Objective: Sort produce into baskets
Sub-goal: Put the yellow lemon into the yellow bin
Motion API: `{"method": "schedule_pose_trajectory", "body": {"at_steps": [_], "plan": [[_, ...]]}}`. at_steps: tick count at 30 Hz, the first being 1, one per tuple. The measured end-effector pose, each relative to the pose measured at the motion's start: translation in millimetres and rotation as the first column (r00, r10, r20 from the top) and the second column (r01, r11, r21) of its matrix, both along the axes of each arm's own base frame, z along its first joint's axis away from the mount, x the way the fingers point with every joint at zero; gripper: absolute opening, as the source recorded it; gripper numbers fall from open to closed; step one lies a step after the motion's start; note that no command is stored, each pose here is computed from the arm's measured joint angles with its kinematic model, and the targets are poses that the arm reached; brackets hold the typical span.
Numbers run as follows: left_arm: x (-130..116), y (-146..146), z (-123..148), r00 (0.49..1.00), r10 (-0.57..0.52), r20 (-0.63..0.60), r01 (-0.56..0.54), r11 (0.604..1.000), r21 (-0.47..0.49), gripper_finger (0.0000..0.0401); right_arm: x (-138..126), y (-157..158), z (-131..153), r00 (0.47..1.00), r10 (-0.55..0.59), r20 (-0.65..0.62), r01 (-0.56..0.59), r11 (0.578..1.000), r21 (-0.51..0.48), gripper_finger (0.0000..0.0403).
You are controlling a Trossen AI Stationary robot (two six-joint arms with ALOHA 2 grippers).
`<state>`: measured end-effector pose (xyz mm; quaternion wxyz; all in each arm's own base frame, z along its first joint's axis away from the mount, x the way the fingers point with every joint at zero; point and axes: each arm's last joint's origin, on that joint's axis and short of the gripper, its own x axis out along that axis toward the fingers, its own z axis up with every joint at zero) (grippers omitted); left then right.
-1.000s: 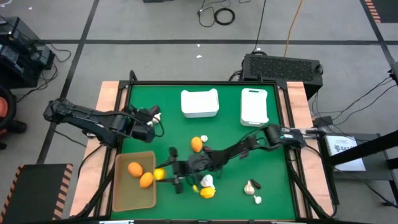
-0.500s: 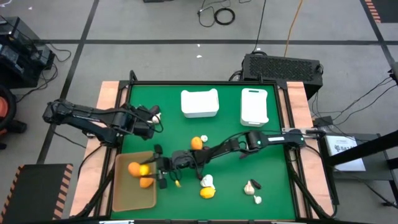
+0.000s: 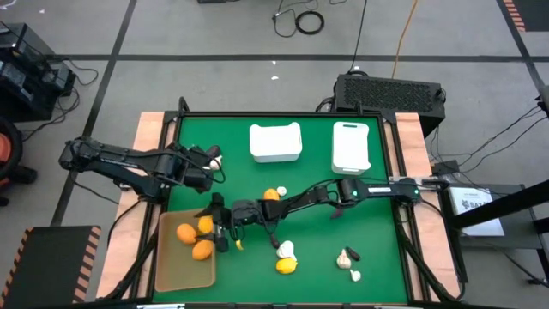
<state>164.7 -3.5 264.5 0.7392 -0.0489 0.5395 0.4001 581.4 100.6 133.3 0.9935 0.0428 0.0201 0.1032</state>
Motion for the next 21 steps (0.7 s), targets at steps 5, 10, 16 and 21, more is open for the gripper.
{"method": "schedule_pose_trajectory", "body": {"at_steps": [5, 10, 16, 21], "plan": [[0.0, -0.7, -0.5, 1.000, -0.001, -0.004, 0.001, 1.000, -0.027, 0.0304, -1.4, 0.4, 7.3, 0.998, 0.040, -0.043, -0.040, 0.999, 0.000, 0.0335], [-0.1, -0.7, -0.5, 1.000, -0.001, -0.004, 0.001, 1.000, -0.029, 0.0304, -13.6, -0.2, 43.4, 0.967, 0.093, -0.238, -0.109, 0.992, -0.057, 0.0336], [0.4, -1.1, -0.7, 1.000, -0.003, -0.001, 0.003, 0.999, -0.044, 0.0304, -52.8, -2.4, 77.5, 0.797, 0.073, -0.600, -0.169, 0.980, -0.104, 0.0336], [5.6, -1.9, -0.4, 0.999, -0.013, 0.049, 0.016, 0.998, -0.054, 0.0304, -80.5, -6.6, 94.9, 0.652, 0.045, -0.757, -0.178, 0.979, -0.095, 0.0336]]}}
